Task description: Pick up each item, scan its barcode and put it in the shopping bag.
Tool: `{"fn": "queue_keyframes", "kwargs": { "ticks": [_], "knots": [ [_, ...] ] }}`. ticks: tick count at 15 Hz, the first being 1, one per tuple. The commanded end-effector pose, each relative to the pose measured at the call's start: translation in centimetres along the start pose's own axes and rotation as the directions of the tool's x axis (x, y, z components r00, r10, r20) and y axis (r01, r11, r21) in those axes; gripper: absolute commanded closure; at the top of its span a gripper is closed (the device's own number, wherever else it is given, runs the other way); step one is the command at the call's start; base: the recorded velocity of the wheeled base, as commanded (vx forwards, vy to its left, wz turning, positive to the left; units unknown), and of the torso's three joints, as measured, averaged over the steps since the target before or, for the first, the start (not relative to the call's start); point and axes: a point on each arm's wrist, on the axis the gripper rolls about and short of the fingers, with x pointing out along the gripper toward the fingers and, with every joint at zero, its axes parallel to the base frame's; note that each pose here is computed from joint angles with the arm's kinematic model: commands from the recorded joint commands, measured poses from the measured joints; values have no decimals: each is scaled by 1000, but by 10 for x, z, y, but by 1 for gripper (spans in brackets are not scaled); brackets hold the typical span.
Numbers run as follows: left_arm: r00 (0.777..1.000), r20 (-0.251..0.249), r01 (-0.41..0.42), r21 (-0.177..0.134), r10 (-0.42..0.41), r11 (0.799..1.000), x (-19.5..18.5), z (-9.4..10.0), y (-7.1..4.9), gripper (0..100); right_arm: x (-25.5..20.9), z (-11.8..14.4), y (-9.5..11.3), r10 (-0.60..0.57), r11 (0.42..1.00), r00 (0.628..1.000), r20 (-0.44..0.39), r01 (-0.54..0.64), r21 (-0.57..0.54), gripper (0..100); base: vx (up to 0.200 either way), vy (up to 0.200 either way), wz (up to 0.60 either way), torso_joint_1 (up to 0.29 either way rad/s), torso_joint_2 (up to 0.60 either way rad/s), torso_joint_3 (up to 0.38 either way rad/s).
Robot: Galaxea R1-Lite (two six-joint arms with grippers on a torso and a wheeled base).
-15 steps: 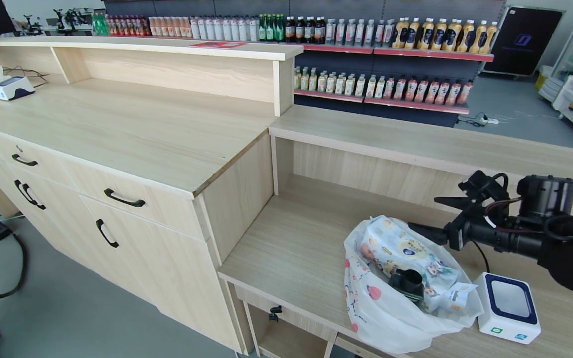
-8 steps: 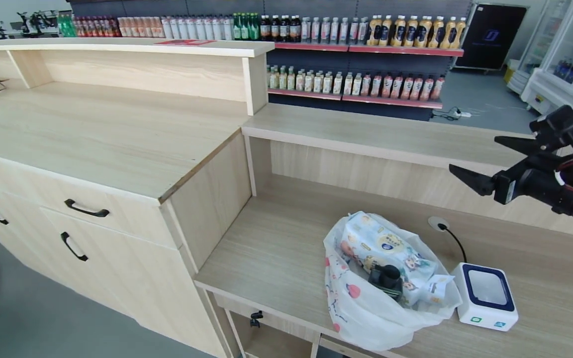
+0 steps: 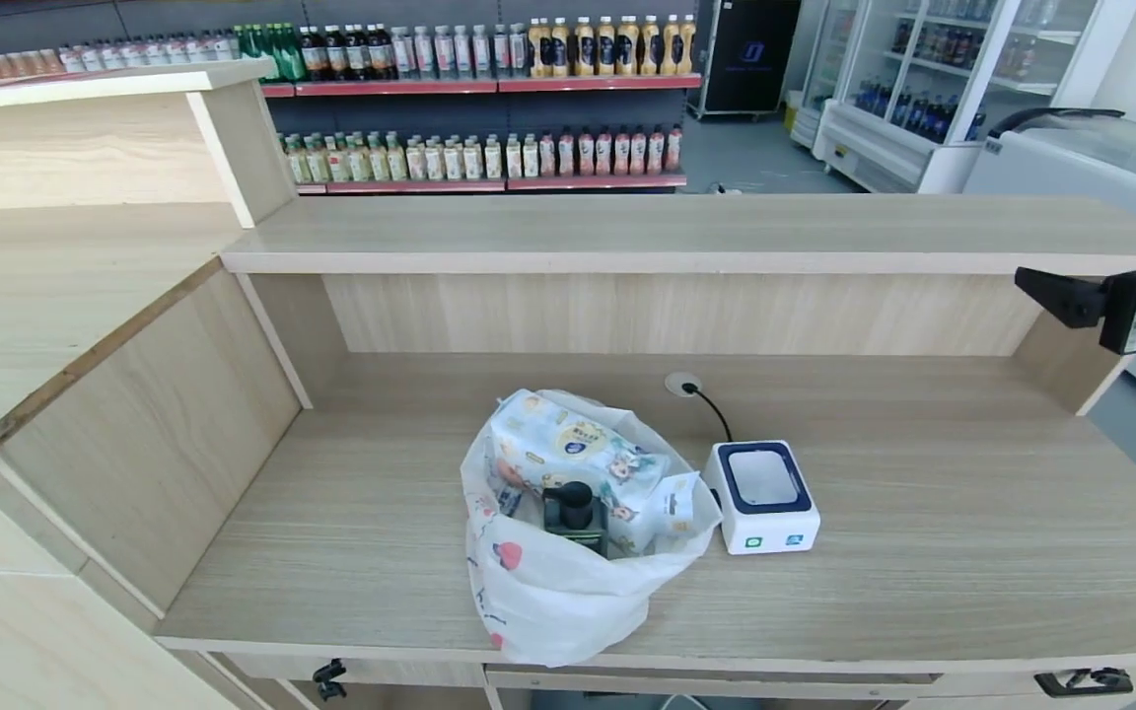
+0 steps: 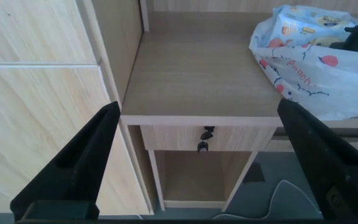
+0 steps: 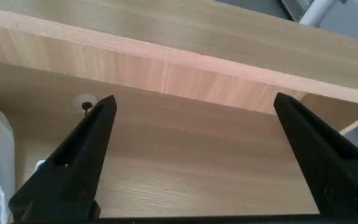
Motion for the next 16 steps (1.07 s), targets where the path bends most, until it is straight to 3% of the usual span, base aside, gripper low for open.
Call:
{"fn": "queue_keyframes", "kwargs": {
  "ticks": [1, 5, 8, 10, 13, 16],
  "knots": [
    [1000, 0, -1, 0, 1, 1000, 0, 0, 0, 0, -29, -8, 1, -20, 998, 1000, 9, 20, 59, 0, 0, 0, 0, -115, 281, 178],
    [1000, 0, -1, 0, 1, 1000, 0, 0, 0, 0, -93, -62, 17, 3, 993, 996, -90, 7, 116, 0, 0, 0, 0, -22, 71, 40],
    [1000, 0, -1, -2, 1, 1000, 0, 0, 0, 0, -171, -144, 41, 27, 987, 982, -186, 3, 158, 0, 0, 0, 0, 0, 0, 0],
    [1000, 0, -1, -2, 1, 1000, 0, 0, 0, 0, -221, -178, 53, 58, 972, 959, -276, 9, 235, 0, 0, 0, 0, 0, 0, 0],
    [1000, 1, 1, 0, -1, 1000, 0, 0, 0, 0, -242, -185, 54, 28, 969, 997, -75, -9, 245, 0, 0, 0, 0, 0, 0, 0],
    [1000, 0, -1, 0, 1, 1000, 0, 0, 0, 0, -248, -186, 54, 14, 968, 1000, -1, -13, 252, 0, 0, 0, 0, 0, 0, 0]
  ]
}}
